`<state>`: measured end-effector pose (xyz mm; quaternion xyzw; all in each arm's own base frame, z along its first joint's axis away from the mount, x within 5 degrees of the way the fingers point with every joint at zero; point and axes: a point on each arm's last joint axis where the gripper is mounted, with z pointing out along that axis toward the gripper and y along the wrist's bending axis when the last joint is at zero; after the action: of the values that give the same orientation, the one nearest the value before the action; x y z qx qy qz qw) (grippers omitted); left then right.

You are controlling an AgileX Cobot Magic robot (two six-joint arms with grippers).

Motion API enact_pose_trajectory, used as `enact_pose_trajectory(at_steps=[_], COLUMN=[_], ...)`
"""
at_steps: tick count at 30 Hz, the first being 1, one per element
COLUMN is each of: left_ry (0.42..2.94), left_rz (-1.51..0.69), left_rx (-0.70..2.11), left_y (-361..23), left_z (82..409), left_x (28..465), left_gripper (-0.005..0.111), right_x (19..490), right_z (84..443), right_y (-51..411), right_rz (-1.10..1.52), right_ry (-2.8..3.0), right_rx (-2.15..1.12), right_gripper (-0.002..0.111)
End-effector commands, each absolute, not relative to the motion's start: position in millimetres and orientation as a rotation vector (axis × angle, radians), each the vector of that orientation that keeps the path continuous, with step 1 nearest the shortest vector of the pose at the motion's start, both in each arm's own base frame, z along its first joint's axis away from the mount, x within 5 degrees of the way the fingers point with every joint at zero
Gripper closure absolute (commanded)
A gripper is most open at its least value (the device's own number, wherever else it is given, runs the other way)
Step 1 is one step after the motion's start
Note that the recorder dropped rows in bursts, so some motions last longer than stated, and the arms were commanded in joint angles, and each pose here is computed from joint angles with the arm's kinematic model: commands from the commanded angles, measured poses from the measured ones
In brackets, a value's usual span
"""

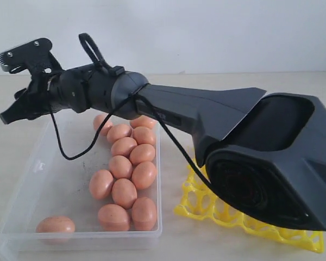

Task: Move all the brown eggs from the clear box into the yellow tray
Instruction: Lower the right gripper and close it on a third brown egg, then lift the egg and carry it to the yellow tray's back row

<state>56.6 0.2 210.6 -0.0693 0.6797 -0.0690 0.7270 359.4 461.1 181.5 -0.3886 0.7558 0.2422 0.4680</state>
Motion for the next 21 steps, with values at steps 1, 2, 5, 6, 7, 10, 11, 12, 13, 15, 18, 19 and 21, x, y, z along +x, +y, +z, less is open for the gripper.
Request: enact_pose_trajectory(at_steps=[1, 2, 5, 6, 7, 10, 11, 12, 13, 15, 18, 19, 21], left_ry=[1.476, 1.476, 1.476, 1.476, 1.476, 1.476, 1.476, 1.476, 1.476, 1.476, 1.476, 1.476, 1.476], left_rz=[-0.162, -0.162, -0.162, -0.162, -0.162, -0.162, -0.162, -0.162, -0.162, -0.162, -0.162, -0.162, -0.162], left_rx=[-0.170, -0.170, -0.170, -0.170, -0.170, -0.170, -0.170, -0.170, -0.170, -0.170, -0.170, -0.170, -0.170], left_y=[1, 1, 1, 1, 1, 1, 1, 1, 1, 1, 1, 1, 1], left_z=[213, 213, 213, 213, 213, 213, 213, 213, 213, 213, 213, 213, 213], left_x=[56, 56, 56, 56, 56, 56, 56, 56, 56, 56, 56, 56, 56], left_gripper=[0.103, 0.103, 0.103, 0.103, 0.103, 0.103, 0.103, 0.103, 0.103, 0.103, 0.103, 0.103, 0.103], right_x=[354, 354, 357, 357, 358, 360, 362, 365, 366, 366, 359, 354, 343], right_z=[193, 193, 193, 193, 192, 192, 192, 192, 192, 193, 199, 201, 207], right_y=[469, 469, 467, 466, 465, 457, 452, 446, 439, 428, 424, 428, 435], right_rz=[0.596, 0.611, 0.631, 0.621, 0.598, 0.455, 0.363, 0.261, 0.130, -0.145, -0.441, -0.501, -0.594], right_ry=[1.759, 1.768, 1.802, 1.809, 1.815, 1.863, 1.888, 1.900, 1.917, 1.924, 1.828, 1.783, 1.690], right_rx=[-0.930, -0.908, -0.852, -0.851, -0.859, -0.908, -0.925, -0.943, -0.956, -0.992, -1.087, -1.134, -1.178], right_gripper=[0.109, 0.109, 0.109, 0.109, 0.109, 0.109, 0.109, 0.109, 0.109, 0.109, 0.109, 0.109, 0.109])
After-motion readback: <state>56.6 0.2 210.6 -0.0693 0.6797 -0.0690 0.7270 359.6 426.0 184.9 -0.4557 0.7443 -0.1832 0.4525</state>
